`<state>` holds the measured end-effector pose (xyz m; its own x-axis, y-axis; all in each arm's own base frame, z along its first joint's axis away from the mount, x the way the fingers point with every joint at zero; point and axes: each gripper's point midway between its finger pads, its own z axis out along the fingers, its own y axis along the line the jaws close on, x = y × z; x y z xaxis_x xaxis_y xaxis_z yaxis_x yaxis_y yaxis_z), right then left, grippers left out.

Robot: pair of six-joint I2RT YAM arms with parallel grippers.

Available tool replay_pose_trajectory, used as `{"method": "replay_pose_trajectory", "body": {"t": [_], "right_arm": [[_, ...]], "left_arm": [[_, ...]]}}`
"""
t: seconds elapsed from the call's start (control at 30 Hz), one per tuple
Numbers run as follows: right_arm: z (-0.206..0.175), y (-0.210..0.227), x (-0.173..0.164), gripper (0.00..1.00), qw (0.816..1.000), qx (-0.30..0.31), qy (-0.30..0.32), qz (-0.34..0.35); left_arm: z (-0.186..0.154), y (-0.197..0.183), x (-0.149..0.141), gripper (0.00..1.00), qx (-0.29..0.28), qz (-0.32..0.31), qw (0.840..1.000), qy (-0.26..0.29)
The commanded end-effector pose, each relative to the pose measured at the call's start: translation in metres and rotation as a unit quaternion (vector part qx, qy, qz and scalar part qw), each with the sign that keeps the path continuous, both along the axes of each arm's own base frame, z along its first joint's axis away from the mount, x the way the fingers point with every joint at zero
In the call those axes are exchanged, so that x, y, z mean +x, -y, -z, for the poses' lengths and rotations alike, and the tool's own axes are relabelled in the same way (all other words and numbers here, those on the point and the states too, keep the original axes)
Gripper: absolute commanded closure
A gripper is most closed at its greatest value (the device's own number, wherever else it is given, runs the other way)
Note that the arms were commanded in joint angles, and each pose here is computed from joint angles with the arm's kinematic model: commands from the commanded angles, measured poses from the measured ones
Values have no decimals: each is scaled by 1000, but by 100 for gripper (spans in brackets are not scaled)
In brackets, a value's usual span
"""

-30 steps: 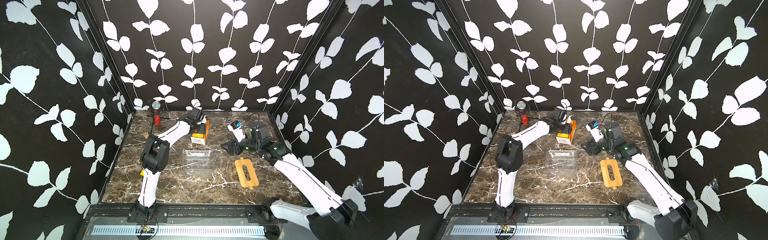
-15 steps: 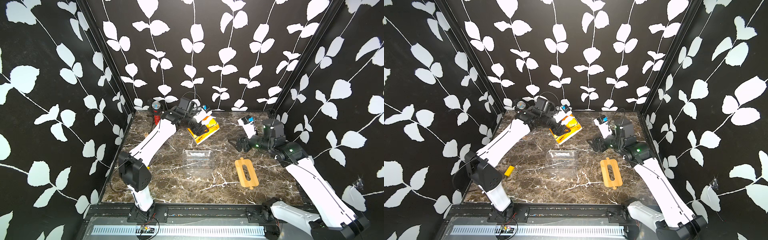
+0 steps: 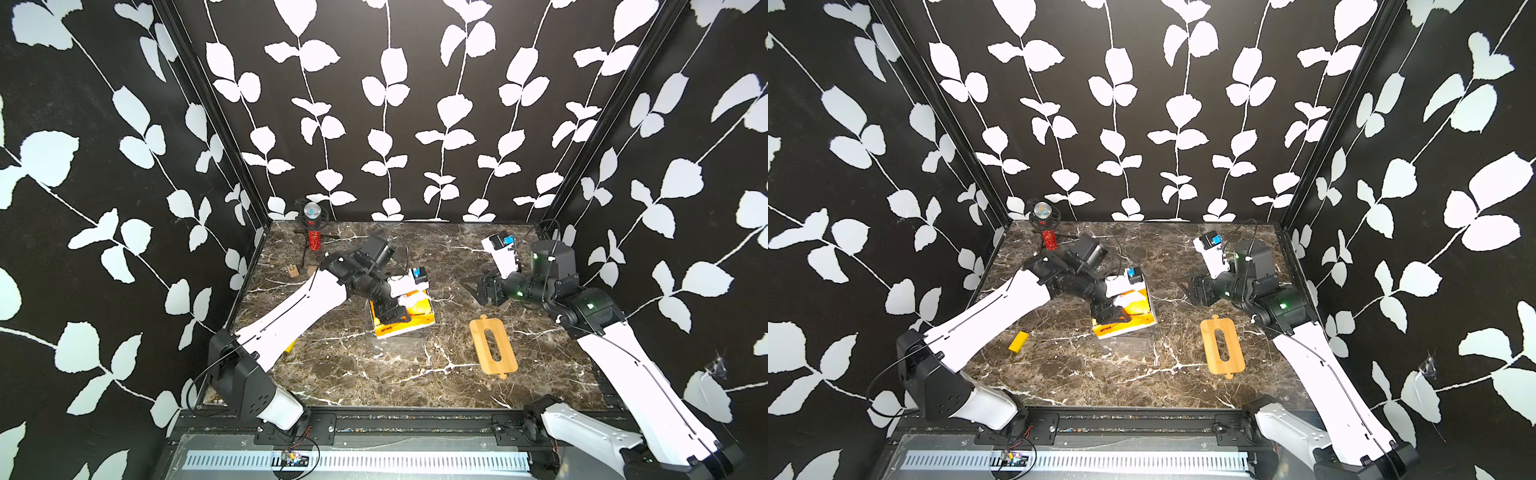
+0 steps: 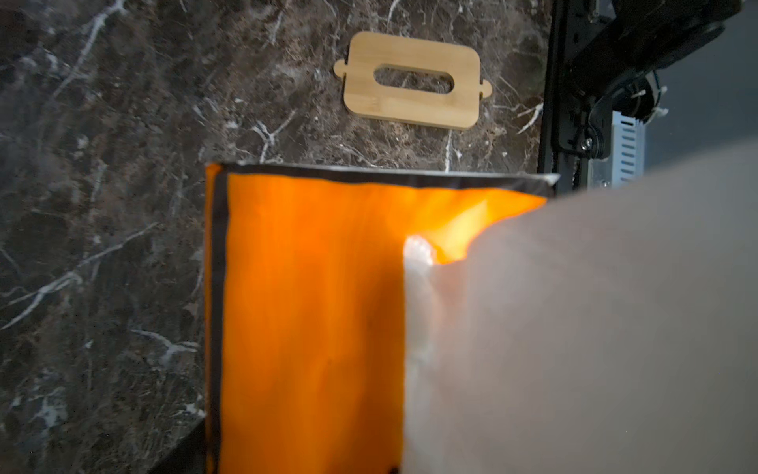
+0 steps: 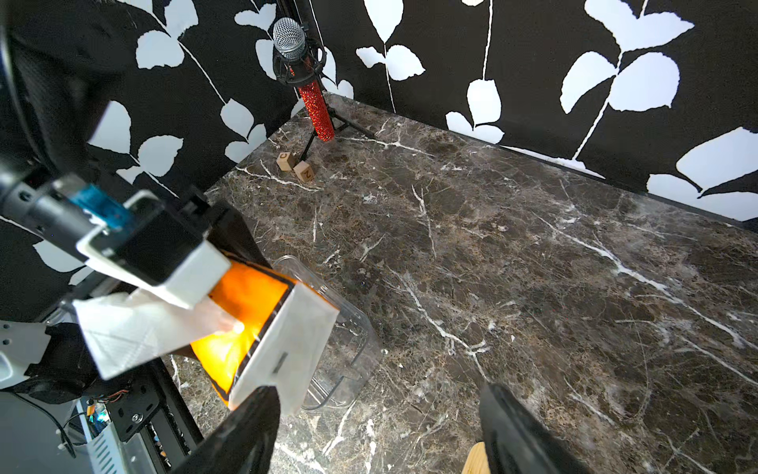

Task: Put the tissue paper into the tissue box
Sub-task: Place the paper towel in the tissue box.

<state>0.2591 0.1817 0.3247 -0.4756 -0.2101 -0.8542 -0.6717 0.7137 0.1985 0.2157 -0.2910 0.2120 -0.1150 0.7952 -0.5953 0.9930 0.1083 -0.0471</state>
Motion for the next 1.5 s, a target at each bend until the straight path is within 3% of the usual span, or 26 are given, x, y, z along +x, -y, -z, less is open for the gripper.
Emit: {"method": "replay_pose_trajectory", "body": {"t": [0.0,0.23,0.6,0.83,1.47], "right_arm": [[-4,1,-2,21,1000,12,7,1],[1,1,-5,21,1000,17,3,0],[7,1,-7,21,1000,12,0,-3],[9,2,-8,21,1000,9,2,-3],[11,0,-7,21,1000,9,-2,-7]], "left_arm": [[-1,3,-5,26,-10,29,998,53],[20,3,2,27,29,49,995,83],[13,7,8,24,49,94,989,99],[32,0,13,24,89,94,987,92],[68,-8,19,23,127,82,985,83]]}}
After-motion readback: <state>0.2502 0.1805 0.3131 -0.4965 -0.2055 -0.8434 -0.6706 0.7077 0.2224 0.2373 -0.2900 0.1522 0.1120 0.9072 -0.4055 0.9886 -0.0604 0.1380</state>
